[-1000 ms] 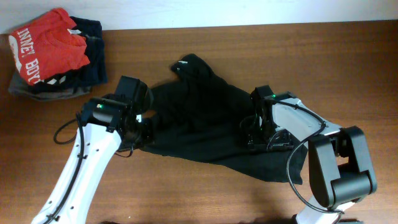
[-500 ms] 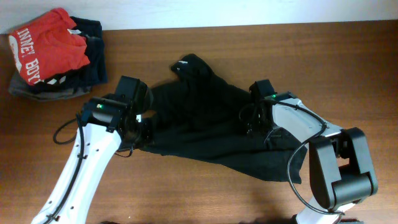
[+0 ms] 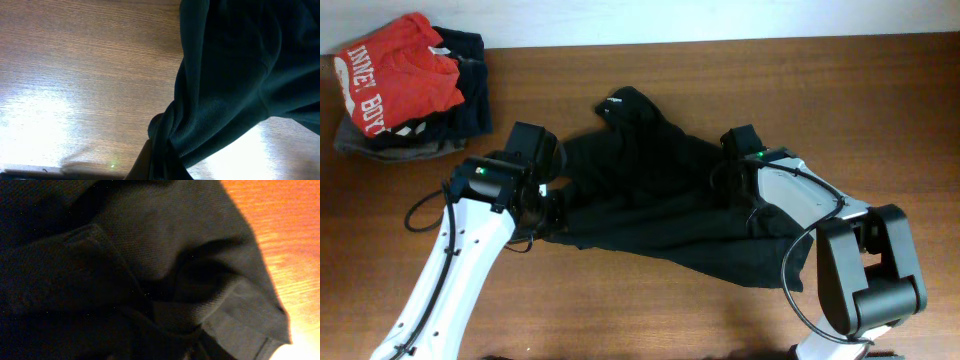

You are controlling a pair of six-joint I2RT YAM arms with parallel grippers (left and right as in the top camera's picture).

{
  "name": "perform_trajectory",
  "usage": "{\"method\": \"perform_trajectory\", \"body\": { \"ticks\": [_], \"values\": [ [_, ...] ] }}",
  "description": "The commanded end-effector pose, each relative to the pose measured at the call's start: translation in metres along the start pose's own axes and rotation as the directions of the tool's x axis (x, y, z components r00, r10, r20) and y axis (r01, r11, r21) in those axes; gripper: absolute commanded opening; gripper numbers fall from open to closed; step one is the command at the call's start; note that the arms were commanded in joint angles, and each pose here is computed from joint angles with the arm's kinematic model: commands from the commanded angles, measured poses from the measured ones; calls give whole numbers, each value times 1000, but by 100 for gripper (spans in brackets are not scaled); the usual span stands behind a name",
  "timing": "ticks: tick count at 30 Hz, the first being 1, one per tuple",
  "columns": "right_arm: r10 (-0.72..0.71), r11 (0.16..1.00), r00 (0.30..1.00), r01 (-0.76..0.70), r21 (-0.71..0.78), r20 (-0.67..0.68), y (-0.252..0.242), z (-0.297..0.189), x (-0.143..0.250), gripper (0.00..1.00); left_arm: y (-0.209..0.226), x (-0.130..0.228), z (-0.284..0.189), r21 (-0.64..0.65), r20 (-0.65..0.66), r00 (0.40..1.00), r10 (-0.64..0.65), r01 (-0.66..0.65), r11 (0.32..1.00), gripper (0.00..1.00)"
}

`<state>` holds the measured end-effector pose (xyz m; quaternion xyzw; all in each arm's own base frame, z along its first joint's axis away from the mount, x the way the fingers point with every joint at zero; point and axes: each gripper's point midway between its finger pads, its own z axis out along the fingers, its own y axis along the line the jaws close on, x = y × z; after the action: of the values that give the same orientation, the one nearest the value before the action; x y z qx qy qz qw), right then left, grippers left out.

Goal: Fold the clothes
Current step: 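Pull the shirt's right side outward with the right gripper to flatten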

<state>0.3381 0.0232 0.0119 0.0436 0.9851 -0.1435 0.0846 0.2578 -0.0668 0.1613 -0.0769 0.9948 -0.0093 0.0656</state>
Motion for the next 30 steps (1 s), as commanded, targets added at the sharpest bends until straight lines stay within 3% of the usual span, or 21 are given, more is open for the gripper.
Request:
{"method": "perform_trajectory", "body": {
  "ticks": [1,5,15,22,23,24,26,27,30],
  "values": [
    [60,993,995,-67,92,80,-15,-9,-24,31,3,-3,-8,-8,37,999,-10,10,1000,1],
    [118,977,982,-143,161,150,-38,-19,-45,28,8,-4,-8,-34,45,999,-10,12,999,1],
    [352,908,897,-397,136,267,-113,-7,-86,18,10,0,-8,-45,30,999,-10,12,999,1],
    [451,844,833,-514,151,319,-178,3,-93,18,10,0,-8,-45,29,1000,-10,11,999,1],
    [467,833,824,-532,154,319,-187,5,-91,25,10,0,-8,-45,30,1000,-10,12,999,1],
    [482,823,817,-546,155,318,-194,7,-90,42,10,0,-8,-45,30,999,-10,11,999,1],
    [481,826,822,-541,157,305,-203,10,-86,89,10,-1,-8,-43,34,999,-11,12,999,2],
    [463,840,838,-519,157,289,-204,12,-84,99,10,-2,-8,-41,37,999,-10,12,999,2],
    [447,855,864,-489,172,232,-205,12,-73,99,8,-6,-9,-34,52,999,-11,13,999,6]
  ]
}}
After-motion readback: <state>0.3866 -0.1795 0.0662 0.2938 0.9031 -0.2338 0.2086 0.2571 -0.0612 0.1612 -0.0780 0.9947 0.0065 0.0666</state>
